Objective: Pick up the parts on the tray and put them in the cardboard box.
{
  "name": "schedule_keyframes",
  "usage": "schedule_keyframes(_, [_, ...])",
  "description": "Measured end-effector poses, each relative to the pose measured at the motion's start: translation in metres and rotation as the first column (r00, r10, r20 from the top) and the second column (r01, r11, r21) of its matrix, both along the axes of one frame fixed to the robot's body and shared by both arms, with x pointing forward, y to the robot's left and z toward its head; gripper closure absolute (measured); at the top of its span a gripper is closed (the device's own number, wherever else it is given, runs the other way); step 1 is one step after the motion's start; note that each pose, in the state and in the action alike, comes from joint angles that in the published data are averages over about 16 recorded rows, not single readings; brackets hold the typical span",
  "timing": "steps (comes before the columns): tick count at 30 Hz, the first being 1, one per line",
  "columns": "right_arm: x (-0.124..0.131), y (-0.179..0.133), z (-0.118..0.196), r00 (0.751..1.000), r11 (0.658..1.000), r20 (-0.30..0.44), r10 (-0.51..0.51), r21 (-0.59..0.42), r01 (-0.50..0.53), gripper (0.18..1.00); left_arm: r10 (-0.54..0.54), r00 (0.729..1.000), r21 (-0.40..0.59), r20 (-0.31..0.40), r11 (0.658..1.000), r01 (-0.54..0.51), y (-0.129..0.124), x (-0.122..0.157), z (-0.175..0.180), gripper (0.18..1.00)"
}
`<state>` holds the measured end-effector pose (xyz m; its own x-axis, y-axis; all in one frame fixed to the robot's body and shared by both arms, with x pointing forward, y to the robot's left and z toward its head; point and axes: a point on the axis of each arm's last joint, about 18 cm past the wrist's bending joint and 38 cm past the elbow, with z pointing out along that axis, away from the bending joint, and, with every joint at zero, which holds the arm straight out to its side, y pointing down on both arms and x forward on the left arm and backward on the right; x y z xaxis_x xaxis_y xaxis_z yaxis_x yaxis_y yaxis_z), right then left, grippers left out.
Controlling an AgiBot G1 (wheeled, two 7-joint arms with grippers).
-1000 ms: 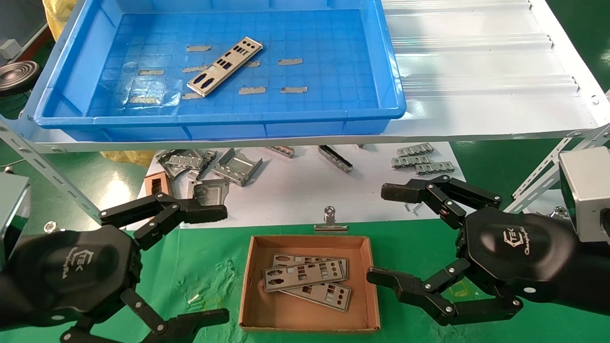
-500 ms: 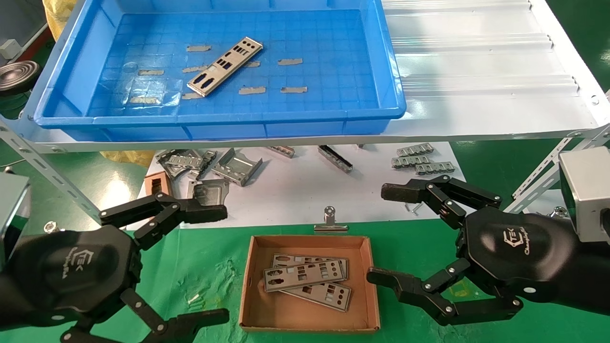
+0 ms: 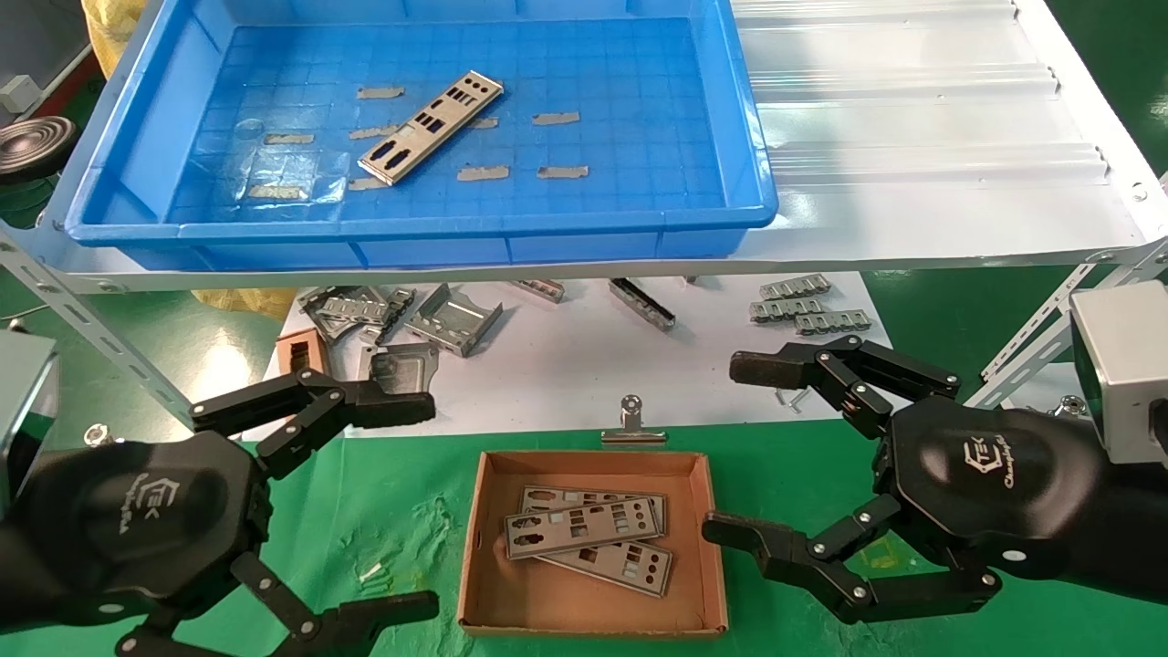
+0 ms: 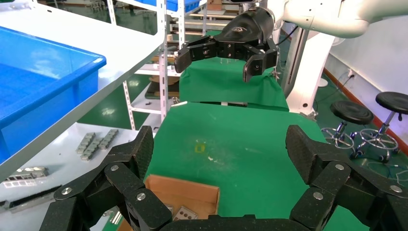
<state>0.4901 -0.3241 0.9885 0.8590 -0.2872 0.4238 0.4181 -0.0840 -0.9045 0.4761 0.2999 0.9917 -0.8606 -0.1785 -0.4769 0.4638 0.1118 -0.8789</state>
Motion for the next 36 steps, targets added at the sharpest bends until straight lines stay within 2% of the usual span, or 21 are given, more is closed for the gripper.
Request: schedule_keyframes(36, [0.0,0.0,0.0,1.0,1.0,0.0,0.0,0.0,0.0,0.179,0.0,1.0,0.0,0.0,1.0,0.0,0.0,0.0,0.0,0.184])
